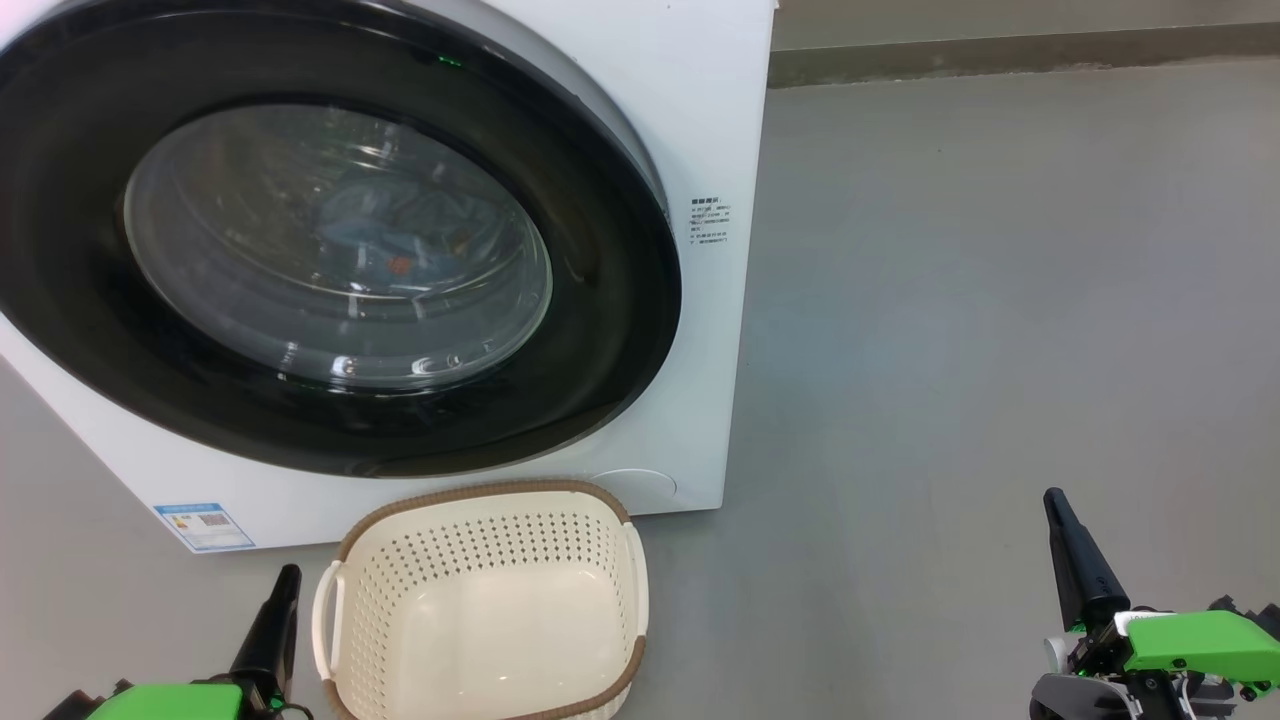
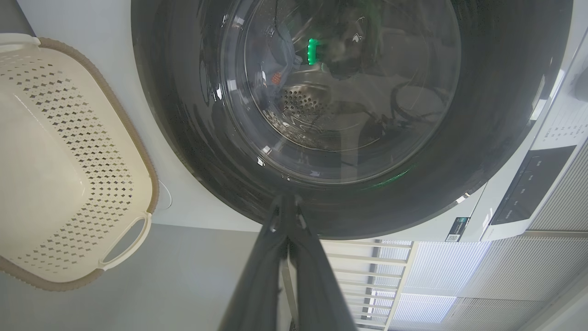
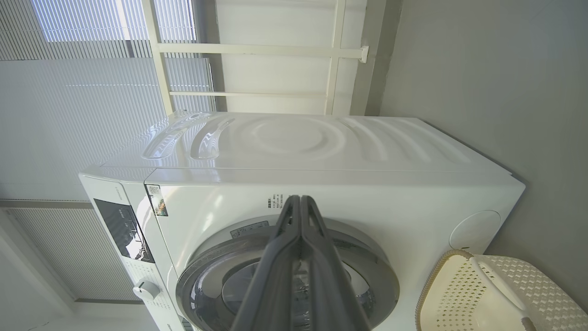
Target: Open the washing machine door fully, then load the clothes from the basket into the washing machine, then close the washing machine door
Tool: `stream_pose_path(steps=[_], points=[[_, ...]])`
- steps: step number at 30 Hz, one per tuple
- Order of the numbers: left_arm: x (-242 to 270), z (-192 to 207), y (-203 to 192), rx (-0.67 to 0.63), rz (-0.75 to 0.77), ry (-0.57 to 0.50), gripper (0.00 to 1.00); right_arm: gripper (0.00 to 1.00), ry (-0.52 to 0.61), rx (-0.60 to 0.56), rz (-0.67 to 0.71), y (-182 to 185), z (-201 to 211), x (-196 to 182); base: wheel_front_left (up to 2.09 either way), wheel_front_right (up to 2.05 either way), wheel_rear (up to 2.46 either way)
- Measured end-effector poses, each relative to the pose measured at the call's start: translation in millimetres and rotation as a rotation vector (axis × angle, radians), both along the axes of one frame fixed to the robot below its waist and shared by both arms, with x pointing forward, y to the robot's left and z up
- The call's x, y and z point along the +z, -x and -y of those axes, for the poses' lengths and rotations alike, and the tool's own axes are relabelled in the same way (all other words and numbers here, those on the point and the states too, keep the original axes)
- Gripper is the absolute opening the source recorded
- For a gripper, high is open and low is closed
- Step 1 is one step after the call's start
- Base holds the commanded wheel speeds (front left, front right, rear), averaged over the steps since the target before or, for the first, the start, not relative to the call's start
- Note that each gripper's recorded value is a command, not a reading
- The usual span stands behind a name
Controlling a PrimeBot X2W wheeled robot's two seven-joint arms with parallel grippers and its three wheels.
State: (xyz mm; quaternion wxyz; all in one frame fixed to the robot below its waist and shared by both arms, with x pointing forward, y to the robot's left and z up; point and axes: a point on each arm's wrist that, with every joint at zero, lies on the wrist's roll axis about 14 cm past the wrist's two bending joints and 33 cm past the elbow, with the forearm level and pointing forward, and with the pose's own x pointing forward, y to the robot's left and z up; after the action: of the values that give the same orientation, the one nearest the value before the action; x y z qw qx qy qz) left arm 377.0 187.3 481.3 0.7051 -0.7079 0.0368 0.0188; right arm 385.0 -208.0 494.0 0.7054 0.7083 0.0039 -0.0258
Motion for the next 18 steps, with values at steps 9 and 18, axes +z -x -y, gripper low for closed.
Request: stream_pose_path(steps=[9, 18], points=[[0.0, 0.0, 0.0, 0.0, 0.0, 0.0, 0.0, 0.0, 0.0, 0.0, 0.0, 0.0, 0.0, 0.0, 0.0, 0.0, 0.0], [0.0, 0.0, 0.0, 0.0, 0.0, 0.0, 0.0, 0.0, 0.0, 0.0, 0.0, 0.0, 0.0, 0.0, 0.0, 0.0, 0.0]])
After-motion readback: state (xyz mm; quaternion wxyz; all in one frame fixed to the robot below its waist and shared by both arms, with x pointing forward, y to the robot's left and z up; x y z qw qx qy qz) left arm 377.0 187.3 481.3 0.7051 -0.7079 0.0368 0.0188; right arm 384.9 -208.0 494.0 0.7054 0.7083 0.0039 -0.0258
